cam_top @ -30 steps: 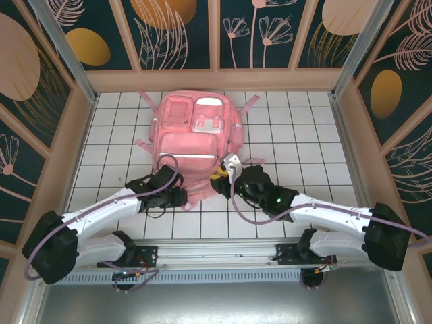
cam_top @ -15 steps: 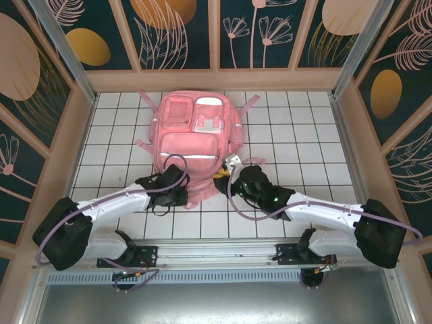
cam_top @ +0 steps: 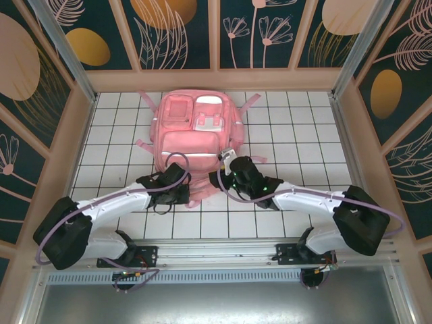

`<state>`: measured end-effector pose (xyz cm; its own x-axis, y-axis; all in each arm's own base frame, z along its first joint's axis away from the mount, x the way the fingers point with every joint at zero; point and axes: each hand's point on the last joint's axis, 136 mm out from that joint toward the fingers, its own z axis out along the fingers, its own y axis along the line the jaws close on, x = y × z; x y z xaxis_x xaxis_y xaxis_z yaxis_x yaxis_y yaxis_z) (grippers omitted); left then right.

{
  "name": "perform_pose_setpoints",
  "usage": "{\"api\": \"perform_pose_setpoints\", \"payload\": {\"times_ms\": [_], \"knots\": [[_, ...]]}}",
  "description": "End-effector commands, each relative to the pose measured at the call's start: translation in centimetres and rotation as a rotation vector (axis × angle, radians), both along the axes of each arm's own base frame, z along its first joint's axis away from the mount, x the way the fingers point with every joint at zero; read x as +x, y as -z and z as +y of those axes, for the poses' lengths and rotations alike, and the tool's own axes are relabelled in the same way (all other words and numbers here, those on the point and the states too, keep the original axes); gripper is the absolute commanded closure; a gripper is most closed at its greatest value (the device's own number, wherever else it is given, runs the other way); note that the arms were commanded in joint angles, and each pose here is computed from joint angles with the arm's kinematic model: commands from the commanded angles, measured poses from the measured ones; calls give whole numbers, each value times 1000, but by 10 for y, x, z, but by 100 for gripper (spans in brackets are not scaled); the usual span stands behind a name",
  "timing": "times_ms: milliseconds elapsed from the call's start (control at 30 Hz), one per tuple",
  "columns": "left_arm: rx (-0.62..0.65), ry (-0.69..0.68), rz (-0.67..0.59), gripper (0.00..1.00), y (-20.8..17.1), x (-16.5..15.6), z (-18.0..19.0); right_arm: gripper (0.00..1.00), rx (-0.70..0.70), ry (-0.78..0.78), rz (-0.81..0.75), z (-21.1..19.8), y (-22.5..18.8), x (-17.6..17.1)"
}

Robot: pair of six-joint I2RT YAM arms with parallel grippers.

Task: Pack the student bag
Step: Zip the student bag at the center of the table.

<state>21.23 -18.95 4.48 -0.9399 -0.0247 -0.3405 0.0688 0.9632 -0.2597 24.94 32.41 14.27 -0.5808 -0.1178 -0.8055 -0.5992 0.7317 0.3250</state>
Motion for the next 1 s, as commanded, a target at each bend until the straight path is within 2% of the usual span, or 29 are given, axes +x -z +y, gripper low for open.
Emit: {"api": "perform_pose_setpoints", "payload": {"times_ms": [0,67,233,367,500,700,967], "knots": [[34,4,-13,100,-8,-2,9,57,34,15,142,7,1,0],[37,8,-12,100,-10,-3,9,53,37,36,206,9,3,1],[72,17,-15,100,-14,-1,12,51,79,145,422,-2,6,6],[82,23,-19,100,-17,1,12,50,187,179,620,-9,7,2],[70,28,-22,100,-20,3,8,49,266,174,776,1,15,-7],[57,37,-25,100,-23,6,2,53,260,218,877,1,22,-12],[46,52,-47,100,-35,9,-2,50,303,273,940,1,28,-13]]}}
